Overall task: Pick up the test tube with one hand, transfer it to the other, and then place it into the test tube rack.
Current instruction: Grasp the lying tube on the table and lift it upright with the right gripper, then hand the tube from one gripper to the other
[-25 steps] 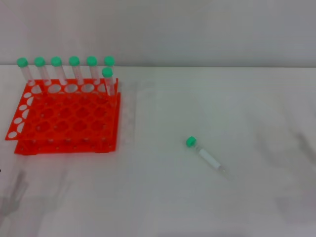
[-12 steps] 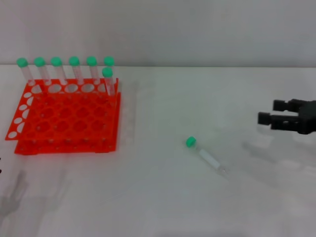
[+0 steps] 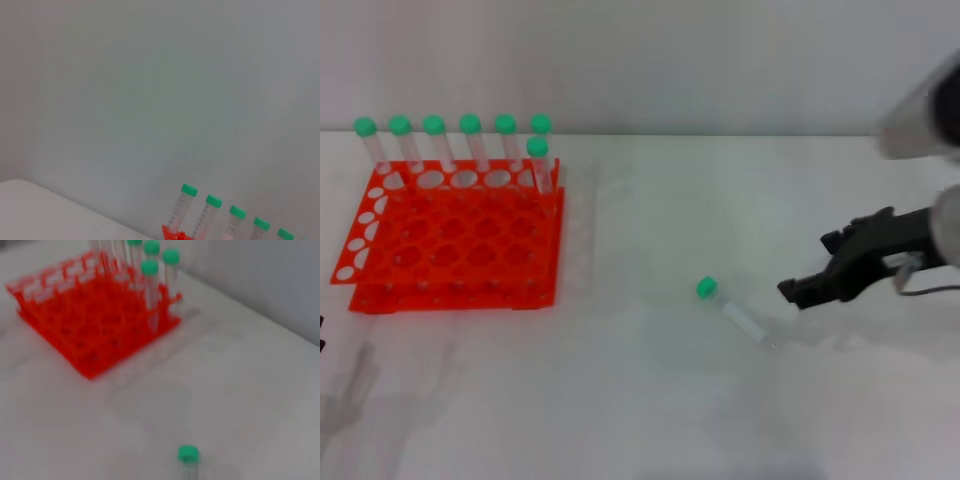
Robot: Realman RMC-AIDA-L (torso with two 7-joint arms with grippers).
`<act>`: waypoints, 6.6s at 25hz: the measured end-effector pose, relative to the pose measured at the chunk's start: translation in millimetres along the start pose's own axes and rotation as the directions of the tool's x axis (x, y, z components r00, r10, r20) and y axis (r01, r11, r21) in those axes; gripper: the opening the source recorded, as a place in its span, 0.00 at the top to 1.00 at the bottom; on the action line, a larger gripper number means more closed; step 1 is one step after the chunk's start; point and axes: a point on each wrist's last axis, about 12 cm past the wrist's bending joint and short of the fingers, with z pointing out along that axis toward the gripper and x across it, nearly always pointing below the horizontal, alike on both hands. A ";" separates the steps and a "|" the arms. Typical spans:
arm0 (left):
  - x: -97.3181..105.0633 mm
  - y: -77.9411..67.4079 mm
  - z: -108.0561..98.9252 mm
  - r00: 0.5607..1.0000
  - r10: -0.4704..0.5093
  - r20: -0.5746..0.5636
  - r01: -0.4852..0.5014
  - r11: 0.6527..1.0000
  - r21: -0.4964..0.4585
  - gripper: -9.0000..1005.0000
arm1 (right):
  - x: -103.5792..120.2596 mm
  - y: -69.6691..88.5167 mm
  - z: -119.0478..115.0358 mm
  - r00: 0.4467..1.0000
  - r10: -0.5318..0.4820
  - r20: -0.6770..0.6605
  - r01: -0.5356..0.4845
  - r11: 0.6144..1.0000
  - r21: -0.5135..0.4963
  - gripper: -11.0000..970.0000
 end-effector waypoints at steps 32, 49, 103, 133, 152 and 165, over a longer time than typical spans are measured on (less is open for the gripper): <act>-0.5 -3.8 11.4 1.000 -0.006 0.004 0.006 1.000 0.022 0.13 | -37.9 55.3 87.7 0.930 -0.067 -0.361 0.095 0.994 0.059 0.24; -1.1 -5.7 17.1 1.000 -0.006 0.008 0.006 0.999 0.034 0.13 | -32.8 46.9 98.9 0.923 -0.048 -0.382 0.078 0.995 0.064 0.37; 5.5 -52.6 46.9 0.998 0.065 -0.024 -0.052 0.932 0.360 0.14 | 146.5 -42.3 48.1 0.590 0.249 0.768 -0.219 0.965 -0.145 0.77; 46.5 -203.4 103.3 0.953 0.204 -0.226 0.068 0.581 0.811 0.15 | 197.4 32.6 65.0 0.616 0.074 0.784 0.025 0.993 -0.114 0.74; 50.5 -222.5 110.3 0.938 0.258 -0.233 0.061 0.538 0.841 0.47 | 194.7 36.7 65.9 0.615 0.063 0.786 0.063 0.990 -0.129 0.72; 50.0 -222.9 110.6 0.938 0.255 -0.233 0.062 0.539 0.840 0.65 | 195.0 34.7 67.2 0.624 0.034 0.781 0.074 0.992 -0.102 0.71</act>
